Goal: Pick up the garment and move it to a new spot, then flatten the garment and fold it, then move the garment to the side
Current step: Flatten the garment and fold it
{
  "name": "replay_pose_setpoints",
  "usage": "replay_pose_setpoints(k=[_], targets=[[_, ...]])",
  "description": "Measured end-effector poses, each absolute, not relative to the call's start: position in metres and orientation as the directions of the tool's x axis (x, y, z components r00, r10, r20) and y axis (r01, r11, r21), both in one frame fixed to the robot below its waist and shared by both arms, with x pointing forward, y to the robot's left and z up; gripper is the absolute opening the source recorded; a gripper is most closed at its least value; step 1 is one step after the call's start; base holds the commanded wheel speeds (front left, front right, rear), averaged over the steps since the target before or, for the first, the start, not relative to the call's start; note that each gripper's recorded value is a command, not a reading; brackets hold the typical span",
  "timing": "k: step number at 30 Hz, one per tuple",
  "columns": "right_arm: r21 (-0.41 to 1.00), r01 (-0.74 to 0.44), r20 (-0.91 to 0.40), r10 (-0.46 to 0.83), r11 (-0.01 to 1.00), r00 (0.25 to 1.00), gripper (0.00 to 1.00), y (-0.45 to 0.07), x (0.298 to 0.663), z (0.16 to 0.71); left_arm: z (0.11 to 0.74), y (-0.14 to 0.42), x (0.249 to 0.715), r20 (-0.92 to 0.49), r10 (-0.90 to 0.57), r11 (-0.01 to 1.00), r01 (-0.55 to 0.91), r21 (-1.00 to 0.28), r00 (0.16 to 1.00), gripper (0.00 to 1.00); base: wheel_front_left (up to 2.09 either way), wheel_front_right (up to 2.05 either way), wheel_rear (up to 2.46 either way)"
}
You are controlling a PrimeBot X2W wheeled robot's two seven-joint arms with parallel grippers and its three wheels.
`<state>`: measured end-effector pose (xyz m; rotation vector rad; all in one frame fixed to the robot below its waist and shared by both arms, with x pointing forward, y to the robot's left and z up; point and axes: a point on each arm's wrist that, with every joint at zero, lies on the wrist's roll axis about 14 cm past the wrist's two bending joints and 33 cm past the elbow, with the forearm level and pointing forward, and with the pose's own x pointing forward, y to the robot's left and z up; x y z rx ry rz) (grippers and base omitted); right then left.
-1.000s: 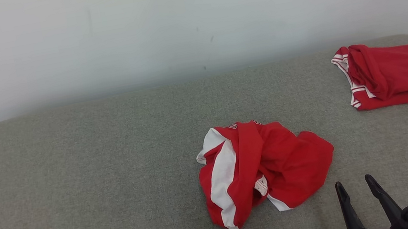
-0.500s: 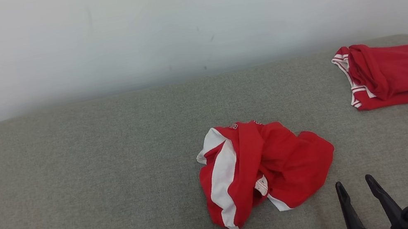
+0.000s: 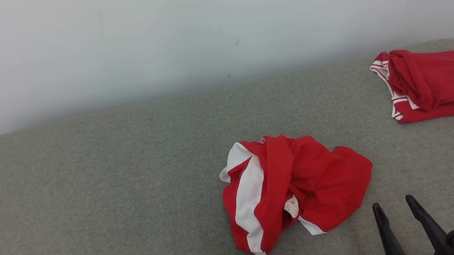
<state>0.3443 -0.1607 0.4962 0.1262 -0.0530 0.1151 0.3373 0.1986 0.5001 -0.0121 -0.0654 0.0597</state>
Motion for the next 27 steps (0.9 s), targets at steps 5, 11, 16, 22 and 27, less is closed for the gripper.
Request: replay_pose_setpoints(k=[5,11,16,22,27], targets=[[0.123,-0.119,0.059,0.112,0.985,0.992,1.00,-0.160,0.344,0.496,0.500,0.199,0.337,0.064,0.060,0.998,-0.060,-0.014,0.996,1.00,0.00,0.00,0.00],[0.123,-0.120,0.058,0.113,0.985,0.992,1.00,-0.160,0.344,0.496,0.498,0.197,0.337,0.059,0.055,0.998,-0.054,-0.023,0.997,1.00,0.00,0.00,0.00],[0.124,-0.116,0.058,0.110,0.985,0.992,1.00,-0.161,0.343,0.495,0.494,0.174,0.340,0.046,-0.021,0.999,0.024,-0.046,0.999,1.00,0.00,0.00,0.00],[0.124,-0.095,0.057,0.088,0.988,0.994,1.00,-0.167,0.341,0.495,0.488,0.116,0.348,0.028,-0.206,0.975,0.207,-0.080,0.978,1.00,0.00,0.00,0.00],[0.117,-0.057,0.051,0.051,0.992,0.997,1.00,-0.179,0.337,0.494,0.480,0.064,0.351,0.001,-0.356,0.930,0.354,-0.099,0.935,1.00,0.00,0.00,0.00]])
